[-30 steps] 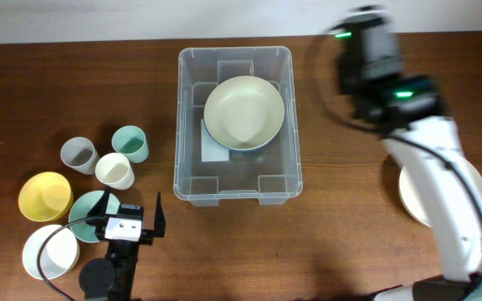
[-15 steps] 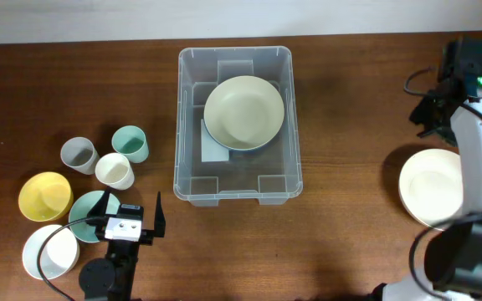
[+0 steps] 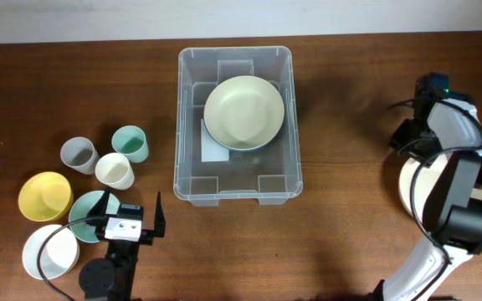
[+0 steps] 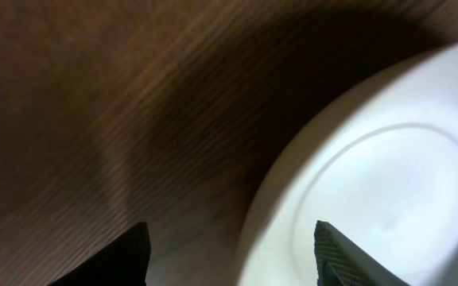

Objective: Pack container
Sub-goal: 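Grip the cream bowl rim and place it onto the teal plate, then open the right gripper and retract it to the right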

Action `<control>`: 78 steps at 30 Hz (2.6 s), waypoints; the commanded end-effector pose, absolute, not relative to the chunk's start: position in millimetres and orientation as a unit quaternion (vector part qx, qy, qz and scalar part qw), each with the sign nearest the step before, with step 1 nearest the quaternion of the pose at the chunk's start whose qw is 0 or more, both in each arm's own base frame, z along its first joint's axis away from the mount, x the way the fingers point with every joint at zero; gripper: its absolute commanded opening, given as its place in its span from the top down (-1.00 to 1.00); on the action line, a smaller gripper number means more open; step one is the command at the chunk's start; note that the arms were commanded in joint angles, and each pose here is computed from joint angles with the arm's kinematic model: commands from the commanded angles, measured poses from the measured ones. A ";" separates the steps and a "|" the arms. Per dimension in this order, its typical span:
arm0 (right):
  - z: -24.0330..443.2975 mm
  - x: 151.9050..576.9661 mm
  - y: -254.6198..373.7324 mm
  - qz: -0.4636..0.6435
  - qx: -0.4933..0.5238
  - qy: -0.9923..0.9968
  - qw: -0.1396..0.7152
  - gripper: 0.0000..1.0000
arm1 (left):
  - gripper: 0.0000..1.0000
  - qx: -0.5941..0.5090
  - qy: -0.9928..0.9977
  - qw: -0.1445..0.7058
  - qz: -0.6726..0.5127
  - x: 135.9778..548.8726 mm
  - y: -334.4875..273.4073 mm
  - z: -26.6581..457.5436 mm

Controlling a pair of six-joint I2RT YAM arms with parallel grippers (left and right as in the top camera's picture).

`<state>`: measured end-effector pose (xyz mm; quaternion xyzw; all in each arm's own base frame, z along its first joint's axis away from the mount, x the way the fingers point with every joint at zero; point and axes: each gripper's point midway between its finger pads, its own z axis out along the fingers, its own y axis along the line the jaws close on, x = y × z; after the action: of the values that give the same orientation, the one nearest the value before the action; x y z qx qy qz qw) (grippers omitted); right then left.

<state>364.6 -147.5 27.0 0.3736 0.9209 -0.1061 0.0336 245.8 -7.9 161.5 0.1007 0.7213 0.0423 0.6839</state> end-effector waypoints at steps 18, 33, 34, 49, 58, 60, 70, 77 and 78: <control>13.7 370.6 -145.0 -0.106 0.348 0.931 0.031 0.93 | -0.99 0.111 0.720 0.684 0.040 245.3 -11.0 161.0; 242.6 478.8 51.6 -0.104 -0.144 0.930 0.323 0.92 | -0.99 0.111 0.720 0.684 0.040 245.3 -11.0 161.0; 251.7 479.0 67.1 -0.105 -0.175 0.921 0.333 0.93 | -0.99 0.111 0.720 0.684 0.040 245.3 -11.0 160.9; 222.1 425.5 311.8 0.004 -0.560 0.750 0.351 0.92 | -0.99 0.111 0.720 0.684 0.040 245.3 -11.0 160.7; 172.5 428.2 315.0 0.008 -0.570 0.765 0.299 0.92 | -0.99 0.111 0.720 0.684 0.040 245.3 -11.0 161.0; 170.1 428.4 315.0 0.008 -0.570 0.766 0.297 0.58 | -0.99 0.111 0.720 0.684 0.041 245.3 -10.9 161.0; 184.3 442.6 290.7 -0.059 -0.521 0.794 0.309 0.31 | -0.99 0.111 0.720 0.684 0.041 245.3 -10.9 160.8; 282.1 480.6 163.8 -0.111 -0.180 0.886 0.412 0.04 | -0.99 0.111 0.720 0.684 0.041 245.3 -10.9 161.0; 288.9 482.8 141.4 -0.091 -0.124 0.896 0.417 -0.11 | -0.99 0.111 0.720 0.684 0.040 245.3 -11.0 161.0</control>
<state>469.2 233.4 211.4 -0.3689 0.8588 -0.1051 0.3396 245.8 -7.9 161.5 0.1007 0.7213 0.0423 0.6839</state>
